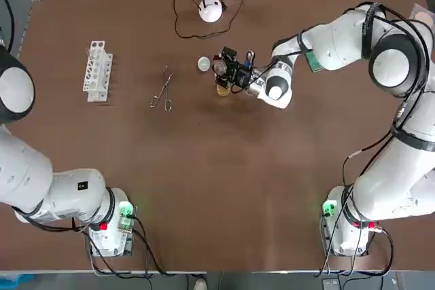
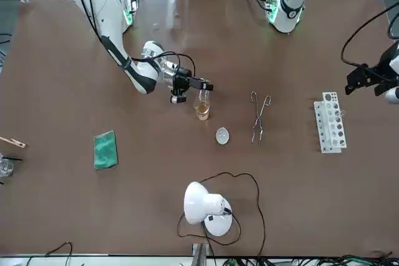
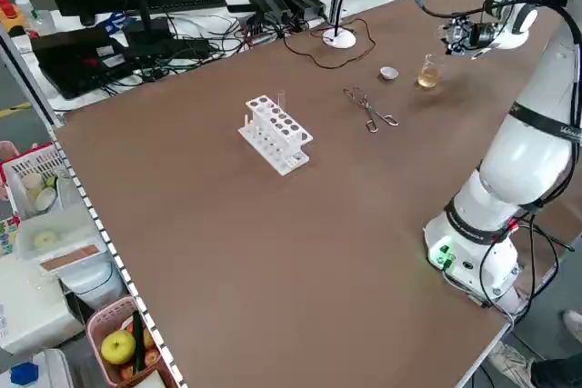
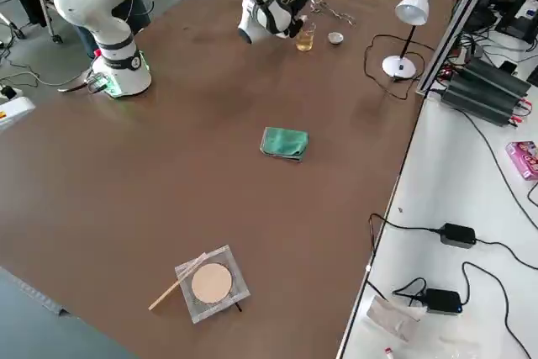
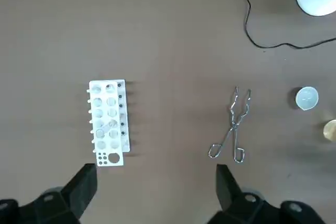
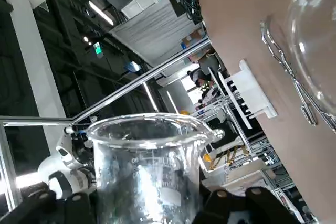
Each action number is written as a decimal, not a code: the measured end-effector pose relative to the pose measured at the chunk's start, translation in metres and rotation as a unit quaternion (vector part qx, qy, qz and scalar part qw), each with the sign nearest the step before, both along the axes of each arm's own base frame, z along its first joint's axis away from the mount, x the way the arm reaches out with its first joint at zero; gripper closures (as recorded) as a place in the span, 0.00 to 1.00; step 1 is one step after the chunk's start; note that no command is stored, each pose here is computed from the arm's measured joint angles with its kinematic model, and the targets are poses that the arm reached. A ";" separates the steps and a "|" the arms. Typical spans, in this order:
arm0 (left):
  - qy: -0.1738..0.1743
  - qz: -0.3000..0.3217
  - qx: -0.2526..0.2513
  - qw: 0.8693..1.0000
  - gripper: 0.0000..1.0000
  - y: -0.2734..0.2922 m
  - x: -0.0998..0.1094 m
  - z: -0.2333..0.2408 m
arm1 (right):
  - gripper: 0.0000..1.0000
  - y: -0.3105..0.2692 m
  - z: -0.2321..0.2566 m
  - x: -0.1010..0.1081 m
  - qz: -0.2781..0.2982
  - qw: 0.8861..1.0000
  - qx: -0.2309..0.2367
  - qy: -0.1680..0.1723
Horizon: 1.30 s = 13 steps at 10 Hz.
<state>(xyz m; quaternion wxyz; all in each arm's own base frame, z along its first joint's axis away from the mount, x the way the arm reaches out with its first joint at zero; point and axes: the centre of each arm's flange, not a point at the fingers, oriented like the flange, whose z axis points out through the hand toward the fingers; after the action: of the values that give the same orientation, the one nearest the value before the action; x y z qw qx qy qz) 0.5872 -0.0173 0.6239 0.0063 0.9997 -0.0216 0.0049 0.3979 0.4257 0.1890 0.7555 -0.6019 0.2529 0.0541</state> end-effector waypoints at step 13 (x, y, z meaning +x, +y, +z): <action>-0.009 -0.004 0.003 1.000 0.00 -0.002 0.008 -0.006 | 0.61 -0.033 0.007 0.030 -0.037 0.932 -0.143 -0.330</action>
<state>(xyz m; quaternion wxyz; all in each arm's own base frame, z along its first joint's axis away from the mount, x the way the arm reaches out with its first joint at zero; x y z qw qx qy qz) 0.5949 -0.0195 0.6182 0.0034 0.9996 -0.0252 0.0141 0.4275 0.3926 0.1956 0.7040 -0.6775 0.0164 -0.2122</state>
